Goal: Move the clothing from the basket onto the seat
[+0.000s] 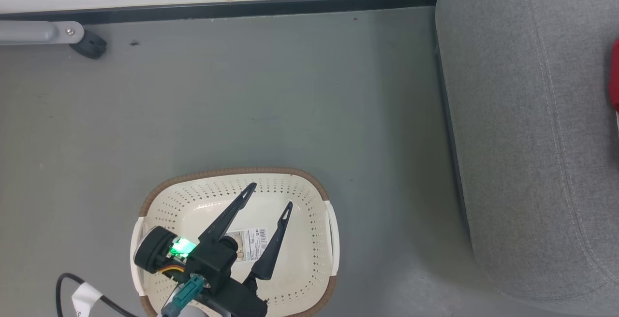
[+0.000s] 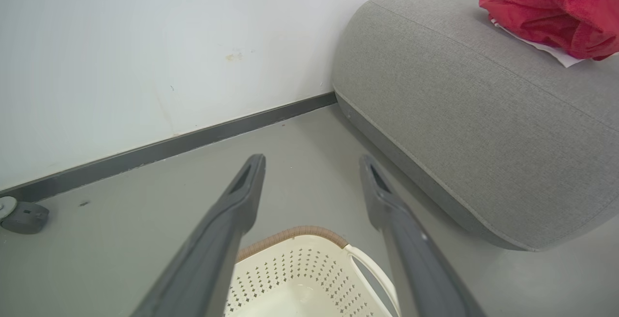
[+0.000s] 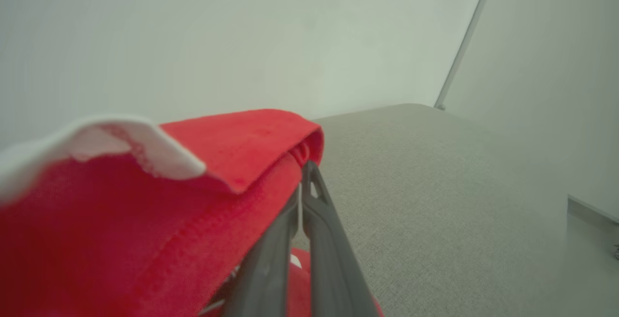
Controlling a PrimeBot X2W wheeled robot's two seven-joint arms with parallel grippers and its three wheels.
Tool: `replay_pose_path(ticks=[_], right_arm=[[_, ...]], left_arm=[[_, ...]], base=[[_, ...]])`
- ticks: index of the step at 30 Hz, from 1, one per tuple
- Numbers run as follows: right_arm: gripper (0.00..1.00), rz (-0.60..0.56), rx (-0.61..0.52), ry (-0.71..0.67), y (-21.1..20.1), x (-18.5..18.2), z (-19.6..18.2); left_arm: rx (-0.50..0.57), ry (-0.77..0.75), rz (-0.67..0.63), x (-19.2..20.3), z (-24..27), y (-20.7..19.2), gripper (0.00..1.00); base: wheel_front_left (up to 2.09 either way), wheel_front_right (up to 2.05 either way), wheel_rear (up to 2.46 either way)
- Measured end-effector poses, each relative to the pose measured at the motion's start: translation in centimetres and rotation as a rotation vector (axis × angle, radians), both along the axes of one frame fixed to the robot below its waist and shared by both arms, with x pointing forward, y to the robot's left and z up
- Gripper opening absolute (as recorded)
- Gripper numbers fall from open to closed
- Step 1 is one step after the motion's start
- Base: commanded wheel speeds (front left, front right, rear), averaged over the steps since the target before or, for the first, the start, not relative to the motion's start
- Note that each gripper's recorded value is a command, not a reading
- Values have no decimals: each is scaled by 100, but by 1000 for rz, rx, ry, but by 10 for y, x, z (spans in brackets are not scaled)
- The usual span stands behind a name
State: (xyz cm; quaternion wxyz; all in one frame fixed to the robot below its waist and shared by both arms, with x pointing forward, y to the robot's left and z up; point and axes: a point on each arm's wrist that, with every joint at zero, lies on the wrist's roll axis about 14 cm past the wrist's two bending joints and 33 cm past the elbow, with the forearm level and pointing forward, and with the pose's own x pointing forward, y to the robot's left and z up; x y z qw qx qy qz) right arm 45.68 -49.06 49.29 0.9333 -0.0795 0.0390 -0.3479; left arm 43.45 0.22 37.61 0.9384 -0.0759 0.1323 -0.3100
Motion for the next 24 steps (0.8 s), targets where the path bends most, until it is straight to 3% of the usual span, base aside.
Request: replay_pose_path(ticks=[8, 9, 10, 24], right_arm=[[0, -8, 19, 197, -5, -22, -38], [36, -7, 20, 208, -5, -23, -40], [100, 1, 10, 225, -4, -22, -40], [100, 41, -47, 320, -3, -36, -45]], left_arm=[[-3, -3, 0, 0, 2, -1, 100], [-3, -3, 0, 0, 2, -1, 100], [-4, -4, 1, 0, 2, -1, 100], [1, -5, 14, -1, 7, 2, 100]], base=[[0, 0, 0], [0, 0, 0], [0, 0, 0], [0, 0, 0]])
